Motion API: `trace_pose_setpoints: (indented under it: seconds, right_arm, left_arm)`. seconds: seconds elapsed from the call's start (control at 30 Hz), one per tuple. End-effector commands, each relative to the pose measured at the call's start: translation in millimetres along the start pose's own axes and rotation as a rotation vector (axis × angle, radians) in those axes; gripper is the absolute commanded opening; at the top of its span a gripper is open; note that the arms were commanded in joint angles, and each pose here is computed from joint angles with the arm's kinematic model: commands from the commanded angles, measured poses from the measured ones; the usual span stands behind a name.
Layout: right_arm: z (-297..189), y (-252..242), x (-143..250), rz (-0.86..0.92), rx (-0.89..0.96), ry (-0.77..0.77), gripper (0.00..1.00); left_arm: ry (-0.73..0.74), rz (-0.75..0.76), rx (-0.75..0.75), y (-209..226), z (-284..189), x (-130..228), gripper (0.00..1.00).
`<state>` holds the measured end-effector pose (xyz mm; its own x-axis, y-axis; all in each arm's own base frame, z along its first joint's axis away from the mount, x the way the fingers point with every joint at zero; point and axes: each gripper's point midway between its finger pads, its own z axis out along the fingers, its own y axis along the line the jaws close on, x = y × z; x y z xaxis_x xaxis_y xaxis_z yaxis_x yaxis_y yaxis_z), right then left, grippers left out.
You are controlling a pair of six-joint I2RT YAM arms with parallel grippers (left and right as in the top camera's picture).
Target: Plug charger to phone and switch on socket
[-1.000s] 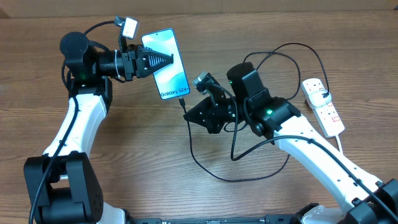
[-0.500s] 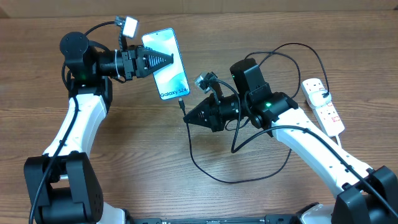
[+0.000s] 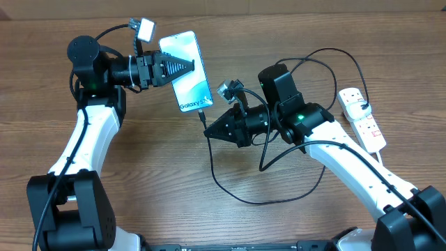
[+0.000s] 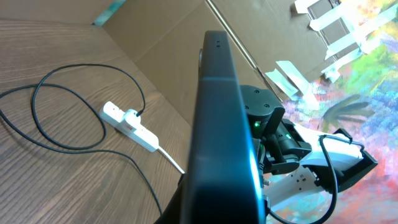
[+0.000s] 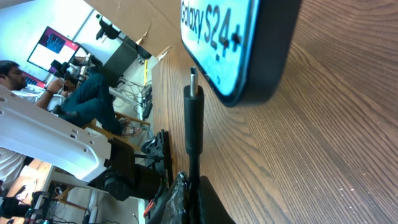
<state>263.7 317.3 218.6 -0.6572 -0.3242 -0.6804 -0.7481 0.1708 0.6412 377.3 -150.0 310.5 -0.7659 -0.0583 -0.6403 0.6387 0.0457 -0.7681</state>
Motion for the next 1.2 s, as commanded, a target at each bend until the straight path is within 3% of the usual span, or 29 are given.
trace_pose_setpoints:
  seconds: [0.0,0.77,1.17]
  right_arm:
    - [-2.7,6.6,-12.5,-0.036,-0.018,-0.019,0.04]
    - [-1.2,4.2,-12.3,-0.035,-0.019,-0.019,0.04]
    - [-1.8,3.4,-12.6,-0.034,-0.017,-0.020,0.04]
  left_arm:
    - [-0.005,-0.002,-0.001,-2.9,3.1,-3.7,0.04]
    - [-0.013,-0.052,-0.003,-2.7,8.5,-5.1,0.04]
    - [0.047,0.053,0.035,-14.0,12.1,2.9,0.04]
